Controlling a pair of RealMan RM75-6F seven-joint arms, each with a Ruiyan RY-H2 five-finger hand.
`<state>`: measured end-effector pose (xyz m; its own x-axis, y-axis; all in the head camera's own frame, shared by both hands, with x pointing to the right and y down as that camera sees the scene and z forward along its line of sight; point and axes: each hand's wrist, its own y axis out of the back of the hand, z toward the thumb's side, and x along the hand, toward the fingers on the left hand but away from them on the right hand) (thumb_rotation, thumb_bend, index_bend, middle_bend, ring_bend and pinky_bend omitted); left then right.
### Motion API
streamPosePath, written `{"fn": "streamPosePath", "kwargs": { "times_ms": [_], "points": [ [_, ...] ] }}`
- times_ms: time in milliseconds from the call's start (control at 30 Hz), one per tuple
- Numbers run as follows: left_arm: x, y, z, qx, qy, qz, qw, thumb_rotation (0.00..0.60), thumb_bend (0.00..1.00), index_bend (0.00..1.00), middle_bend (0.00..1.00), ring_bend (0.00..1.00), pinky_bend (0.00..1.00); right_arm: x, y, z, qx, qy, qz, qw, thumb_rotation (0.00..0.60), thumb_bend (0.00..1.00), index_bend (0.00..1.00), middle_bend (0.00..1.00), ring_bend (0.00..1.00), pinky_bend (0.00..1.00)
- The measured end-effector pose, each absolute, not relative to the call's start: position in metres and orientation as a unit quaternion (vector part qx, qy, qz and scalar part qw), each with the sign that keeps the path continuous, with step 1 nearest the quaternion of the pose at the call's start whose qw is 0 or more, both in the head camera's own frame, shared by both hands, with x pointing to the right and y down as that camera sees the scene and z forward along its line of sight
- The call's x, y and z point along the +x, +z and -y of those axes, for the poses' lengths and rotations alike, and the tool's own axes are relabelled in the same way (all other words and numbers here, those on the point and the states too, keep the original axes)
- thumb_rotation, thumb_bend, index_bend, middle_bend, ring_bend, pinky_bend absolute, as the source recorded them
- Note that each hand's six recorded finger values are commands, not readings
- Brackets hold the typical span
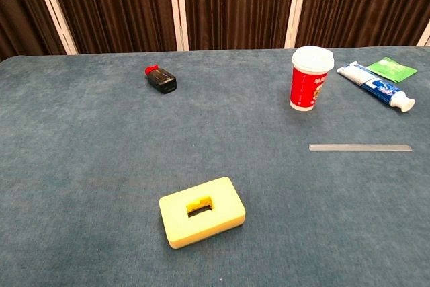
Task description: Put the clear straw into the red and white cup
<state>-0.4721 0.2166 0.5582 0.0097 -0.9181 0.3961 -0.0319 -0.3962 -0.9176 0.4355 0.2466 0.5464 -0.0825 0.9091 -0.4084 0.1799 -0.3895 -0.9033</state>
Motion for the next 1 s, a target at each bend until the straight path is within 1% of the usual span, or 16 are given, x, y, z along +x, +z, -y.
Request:
{"fn": "streamPosePath", "kwargs": {
  "times_ms": [533,867,967,1000],
  "points": [
    [-0.472,0.559,-0.216,-0.600,-0.582,-0.395,0.381,0.600,0.18,0.13,0.00,0.00,0.00,0.434,0.546,-0.247,-0.600,0.577,0.456,0.315,0.600,0.15,0.02,0.00,0.00,0.00],
    [-0.472,0.558,-0.217,-0.598,-0.583,-0.396,0.382,0.600,0.18,0.13,0.00,0.00,0.00,0.433,0.541,-0.245,-0.602,0.566,0.468,0.313,0.600,0.15,0.02,0.00,0.00,0.00],
    [-0.472,0.559,-0.217,-0.598,-0.583,-0.396,0.382,0.600,0.18,0.13,0.00,0.00,0.00,0.430,0.537,-0.240,-0.602,0.557,0.477,0.315,0.600,0.15,0.02,0.02,0.00,0.00],
    [-0.472,0.559,-0.217,-0.599,-0.583,-0.396,0.381,0.600,0.18,0.13,0.00,0.00,0.00,0.429,0.536,-0.238,-0.602,0.554,0.481,0.316,0.600,0.15,0.02,0.05,0.00,0.00]
  ]
}}
